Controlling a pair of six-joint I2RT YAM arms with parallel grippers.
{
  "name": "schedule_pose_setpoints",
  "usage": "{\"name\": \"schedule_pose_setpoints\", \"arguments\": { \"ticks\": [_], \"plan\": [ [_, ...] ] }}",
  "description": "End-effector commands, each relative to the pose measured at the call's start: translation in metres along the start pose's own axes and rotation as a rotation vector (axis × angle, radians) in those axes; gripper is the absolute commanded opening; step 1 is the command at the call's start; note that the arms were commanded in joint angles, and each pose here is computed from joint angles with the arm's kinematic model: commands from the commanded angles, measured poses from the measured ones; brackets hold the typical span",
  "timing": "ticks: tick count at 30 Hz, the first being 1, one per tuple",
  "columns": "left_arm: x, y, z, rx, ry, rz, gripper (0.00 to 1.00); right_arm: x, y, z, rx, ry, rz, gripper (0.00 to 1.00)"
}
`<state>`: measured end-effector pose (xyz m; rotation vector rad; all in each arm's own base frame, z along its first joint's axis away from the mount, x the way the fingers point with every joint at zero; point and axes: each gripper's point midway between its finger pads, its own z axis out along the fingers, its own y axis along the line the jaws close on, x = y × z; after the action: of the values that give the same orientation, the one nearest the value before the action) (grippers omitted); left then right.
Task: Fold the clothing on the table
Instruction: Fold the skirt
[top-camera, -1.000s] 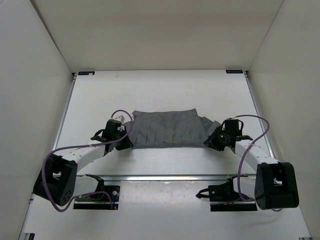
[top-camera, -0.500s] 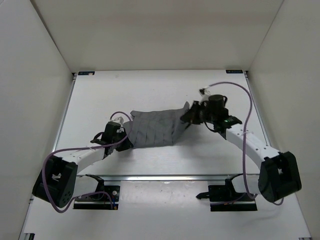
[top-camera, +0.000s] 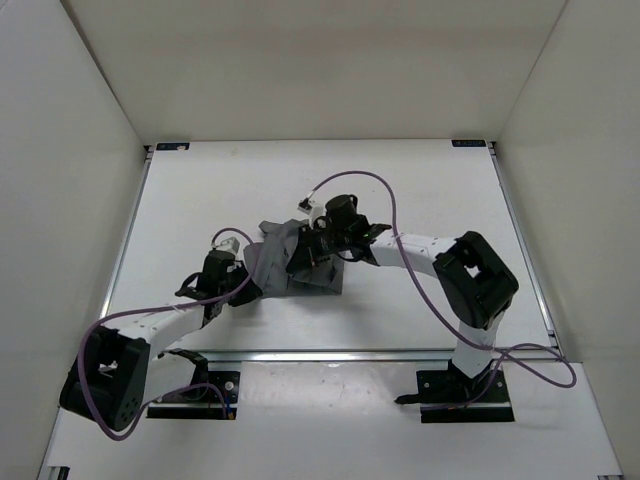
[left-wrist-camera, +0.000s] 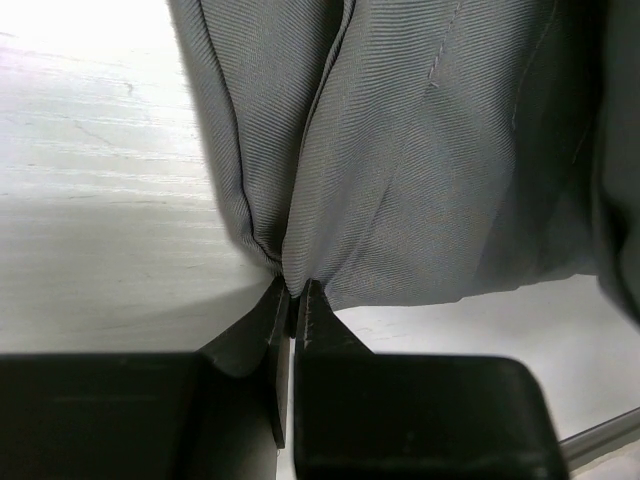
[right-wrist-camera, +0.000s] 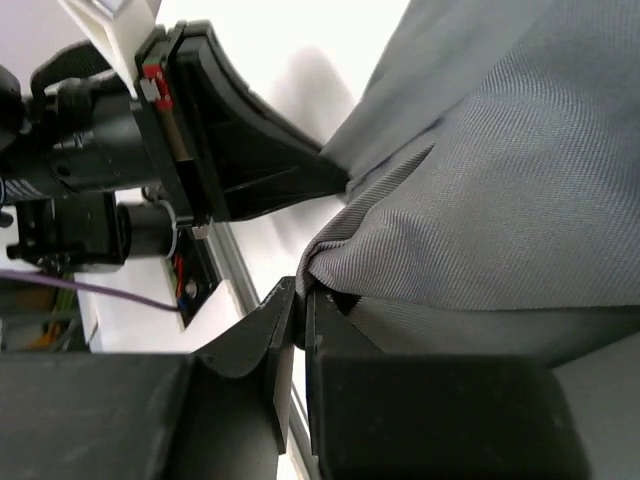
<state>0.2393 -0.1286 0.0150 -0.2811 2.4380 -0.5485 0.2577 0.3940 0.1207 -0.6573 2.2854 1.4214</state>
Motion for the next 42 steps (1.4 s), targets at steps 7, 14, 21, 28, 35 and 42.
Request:
{"name": "schedule_pose_setpoints", "arguments": {
  "ticks": [7,14,21,28,35,42],
  "plan": [
    [0.009,0.013,-0.003,-0.045,0.014,0.000,0.00,-0.020,0.051,0.028,-0.182,0.050,-0.130,0.00],
    [0.005,0.012,-0.004,-0.041,0.003,-0.003,0.00,-0.004,0.043,0.062,-0.206,0.151,-0.108,0.00],
    [0.007,0.014,-0.006,-0.044,0.005,0.000,0.00,0.023,0.026,0.086,-0.191,0.250,-0.079,0.00],
    [0.009,0.012,-0.007,-0.039,0.025,0.015,0.00,0.043,-0.007,0.104,-0.096,0.290,-0.033,0.00],
    [-0.003,0.010,-0.018,-0.021,-0.005,0.005,0.34,0.035,-0.043,0.110,0.100,0.250,-0.007,0.00],
    [-0.031,-0.011,-0.053,0.028,-0.065,0.017,0.55,0.022,-0.078,0.104,0.333,0.193,0.050,0.00]
  ]
}}
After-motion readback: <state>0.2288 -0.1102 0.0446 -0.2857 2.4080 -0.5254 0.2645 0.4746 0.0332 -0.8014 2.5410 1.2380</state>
